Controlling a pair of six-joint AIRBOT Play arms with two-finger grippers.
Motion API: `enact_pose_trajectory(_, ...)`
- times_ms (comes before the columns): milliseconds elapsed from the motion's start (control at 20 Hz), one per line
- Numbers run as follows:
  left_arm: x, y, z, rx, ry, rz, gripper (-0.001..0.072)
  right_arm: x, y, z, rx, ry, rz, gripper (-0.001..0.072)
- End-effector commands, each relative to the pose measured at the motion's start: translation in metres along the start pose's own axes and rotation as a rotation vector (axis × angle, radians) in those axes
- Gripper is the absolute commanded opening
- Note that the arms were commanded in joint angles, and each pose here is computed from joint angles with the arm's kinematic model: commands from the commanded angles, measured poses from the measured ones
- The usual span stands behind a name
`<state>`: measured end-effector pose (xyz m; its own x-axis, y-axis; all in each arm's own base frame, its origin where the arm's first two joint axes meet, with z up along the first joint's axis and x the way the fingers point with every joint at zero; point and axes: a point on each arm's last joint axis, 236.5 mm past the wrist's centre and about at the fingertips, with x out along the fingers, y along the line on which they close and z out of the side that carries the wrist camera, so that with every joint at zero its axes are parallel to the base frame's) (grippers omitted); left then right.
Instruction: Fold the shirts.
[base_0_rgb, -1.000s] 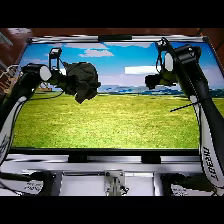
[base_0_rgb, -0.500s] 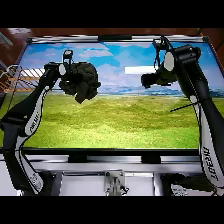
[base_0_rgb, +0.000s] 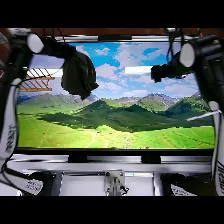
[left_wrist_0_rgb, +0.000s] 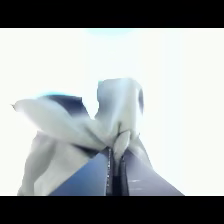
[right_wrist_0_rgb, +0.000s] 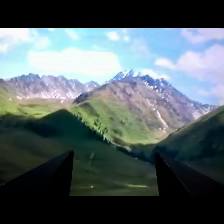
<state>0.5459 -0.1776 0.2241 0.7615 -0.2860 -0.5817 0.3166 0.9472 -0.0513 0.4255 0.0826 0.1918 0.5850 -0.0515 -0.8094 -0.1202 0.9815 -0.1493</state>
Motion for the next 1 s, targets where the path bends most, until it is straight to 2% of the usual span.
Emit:
enact_pose_trajectory(0, -0.132, -0.078, 0.051, 0.076, -0.204, -0.127, 0.0031, -0.094, -0.057, 0.023, 0.069, -0.224, -0.137, 0.0611)
enact_pose_trajectory(100, -0.166, -0.124, 0.036, 0.054, -0.191, -0.225, 0.0032, -0.145, -0.084, 0.018, 0.126, -0.330, -0.193, 0.0611)
enact_pose_trajectory(250, -0.158, -0.183, -0.023, 0.050, -0.025, -0.329, 0.0032, -0.190, -0.098, 0.001, 0.172, -0.395, -0.190, 0.0611)
enact_pose_trajectory(500, -0.078, -0.245, -0.153, 0.002, 0.234, -0.365, 0.0033, -0.172, -0.081, -0.052, 0.164, -0.176, -0.131, 0.0611)
enact_pose_trajectory(550, -0.067, -0.240, -0.175, -0.034, 0.294, -0.338, 0.0141, -0.161, -0.069, -0.059, 0.149, -0.132, -0.094, 0.0611)
enact_pose_trajectory(600, -0.061, -0.231, -0.190, -0.073, 0.352, -0.301, 0.0486, -0.147, -0.057, -0.068, 0.124, -0.082, -0.058, 0.0611)
enact_pose_trajectory(650, -0.060, -0.218, -0.199, -0.100, 0.401, -0.263, 0.0710, -0.132, -0.047, -0.081, 0.092, -0.019, -0.035, 0.0611)
enact_pose_trajectory(850, -0.085, -0.144, -0.216, -0.010, 0.549, -0.156, 0.0711, -0.062, -0.036, -0.155, -0.033, 0.281, -0.065, 0.0613)
enact_pose_trajectory(950, -0.099, -0.121, -0.243, -0.003, 0.652, -0.127, 0.0711, -0.029, -0.025, -0.191, -0.059, 0.395, -0.026, 0.0613)
